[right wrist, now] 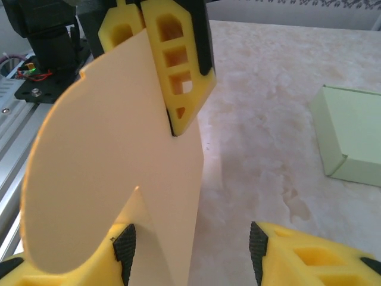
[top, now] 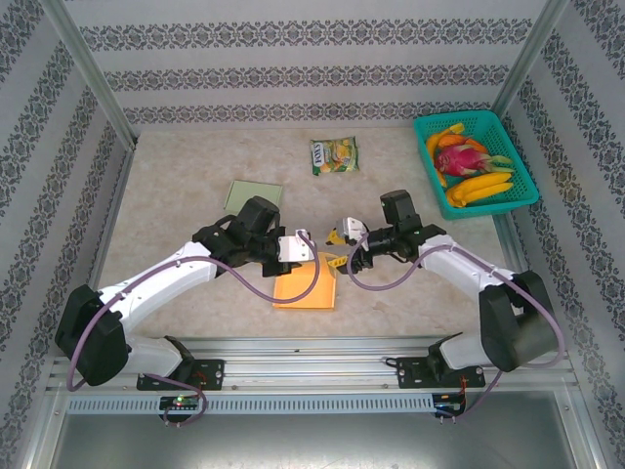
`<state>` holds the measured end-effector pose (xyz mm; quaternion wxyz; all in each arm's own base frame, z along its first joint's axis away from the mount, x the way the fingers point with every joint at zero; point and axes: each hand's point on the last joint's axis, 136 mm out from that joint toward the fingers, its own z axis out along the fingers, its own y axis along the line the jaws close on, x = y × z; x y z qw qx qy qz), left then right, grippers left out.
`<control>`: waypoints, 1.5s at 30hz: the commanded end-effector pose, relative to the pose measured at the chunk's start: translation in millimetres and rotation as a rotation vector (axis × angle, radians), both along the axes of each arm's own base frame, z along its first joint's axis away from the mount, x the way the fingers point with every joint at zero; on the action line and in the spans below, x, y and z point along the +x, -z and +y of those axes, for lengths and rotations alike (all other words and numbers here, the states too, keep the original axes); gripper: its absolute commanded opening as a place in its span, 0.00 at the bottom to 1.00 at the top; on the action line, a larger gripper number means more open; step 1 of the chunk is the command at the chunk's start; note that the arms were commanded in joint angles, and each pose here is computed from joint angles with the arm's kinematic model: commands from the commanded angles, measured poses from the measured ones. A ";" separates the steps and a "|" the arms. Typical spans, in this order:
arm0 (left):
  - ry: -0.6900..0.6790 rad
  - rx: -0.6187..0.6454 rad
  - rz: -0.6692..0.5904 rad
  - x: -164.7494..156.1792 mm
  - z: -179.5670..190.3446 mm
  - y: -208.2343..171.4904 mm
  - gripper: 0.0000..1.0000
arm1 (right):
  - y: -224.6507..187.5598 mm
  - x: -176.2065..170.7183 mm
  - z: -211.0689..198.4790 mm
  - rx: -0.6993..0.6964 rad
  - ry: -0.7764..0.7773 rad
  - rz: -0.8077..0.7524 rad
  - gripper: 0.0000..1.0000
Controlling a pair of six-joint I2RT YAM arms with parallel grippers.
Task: Fold the paper box
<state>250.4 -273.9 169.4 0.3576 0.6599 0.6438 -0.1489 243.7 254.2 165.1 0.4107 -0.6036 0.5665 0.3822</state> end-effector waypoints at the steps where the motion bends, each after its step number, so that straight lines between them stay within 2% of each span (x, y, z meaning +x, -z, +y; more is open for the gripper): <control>1: 0.013 -0.115 -0.181 21.5 -18.6 -48.4 0.00 | -3.6 -17.2 -3.8 0.047 -0.079 0.005 0.58; 12: -0.041 -0.085 -0.209 35.4 -9.4 -46.3 0.00 | -5.2 -29.1 -8.3 0.015 -0.125 0.050 0.62; 18: 0.030 -0.144 -0.174 19.4 -17.2 -48.5 0.00 | -1.2 -24.4 -5.4 -0.003 -0.103 0.030 0.61; 22: 0.041 -0.134 -0.182 16.4 -14.8 -45.2 0.00 | -17.3 -19.1 -12.3 0.022 -0.074 -0.005 0.62; 27: 0.031 -0.091 -0.188 20.3 -10.8 -38.8 0.00 | -60.4 -5.9 -41.2 0.088 0.022 -0.057 0.63; 29: 0.028 -0.084 -0.189 22.3 -11.1 -37.6 0.00 | -71.5 -0.4 -54.7 0.075 0.082 -0.082 0.65; 34: 0.044 -0.111 -0.192 21.5 -16.0 -43.5 0.00 | -67.1 12.9 -76.8 -0.033 0.182 -0.091 0.66; 45: 0.070 -0.149 -0.199 15.9 -19.3 -45.2 0.00 | -45.4 20.8 -64.4 -0.080 0.152 -0.108 0.66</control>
